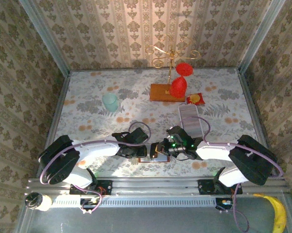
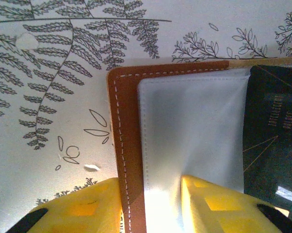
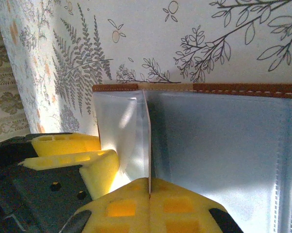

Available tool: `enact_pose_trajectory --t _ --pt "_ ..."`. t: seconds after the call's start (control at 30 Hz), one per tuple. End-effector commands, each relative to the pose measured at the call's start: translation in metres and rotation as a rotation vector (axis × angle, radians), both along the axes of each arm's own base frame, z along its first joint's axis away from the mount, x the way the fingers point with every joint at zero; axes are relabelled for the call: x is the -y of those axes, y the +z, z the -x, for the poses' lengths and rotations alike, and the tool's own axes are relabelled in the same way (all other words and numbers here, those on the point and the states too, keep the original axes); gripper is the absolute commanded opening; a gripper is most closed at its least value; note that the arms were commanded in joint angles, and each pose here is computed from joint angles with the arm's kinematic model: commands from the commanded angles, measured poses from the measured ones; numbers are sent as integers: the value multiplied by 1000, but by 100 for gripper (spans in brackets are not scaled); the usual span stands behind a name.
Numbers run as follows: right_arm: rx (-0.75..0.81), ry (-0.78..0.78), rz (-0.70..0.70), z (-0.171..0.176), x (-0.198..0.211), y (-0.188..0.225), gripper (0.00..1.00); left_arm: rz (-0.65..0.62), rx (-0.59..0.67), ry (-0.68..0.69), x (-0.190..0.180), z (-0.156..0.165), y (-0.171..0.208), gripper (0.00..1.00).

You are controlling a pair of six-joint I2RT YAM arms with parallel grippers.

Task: Put the credit cards into the card holder
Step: Insert the credit card into the card slot.

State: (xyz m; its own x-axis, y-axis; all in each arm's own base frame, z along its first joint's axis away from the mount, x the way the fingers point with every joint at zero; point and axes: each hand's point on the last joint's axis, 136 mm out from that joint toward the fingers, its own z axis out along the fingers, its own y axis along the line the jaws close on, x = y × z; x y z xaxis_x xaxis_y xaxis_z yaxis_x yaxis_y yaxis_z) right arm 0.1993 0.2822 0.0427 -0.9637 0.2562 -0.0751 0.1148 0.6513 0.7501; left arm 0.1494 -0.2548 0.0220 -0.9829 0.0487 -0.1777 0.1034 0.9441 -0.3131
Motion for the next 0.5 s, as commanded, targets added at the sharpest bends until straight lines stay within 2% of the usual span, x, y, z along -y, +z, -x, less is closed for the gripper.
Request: enact_pose_trajectory --t 0.0,0.3,0.47 --pt "-65 32 16 17 1 -13 0 -42 -34 -2 -12 11 -10 35" --pt "-83 57 0 22 -4 -13 0 -27 -16 32 -12 8 -8 41" --pt "-109 56 18 24 -3 -20 0 39 9 75 -7 4 -3 44"
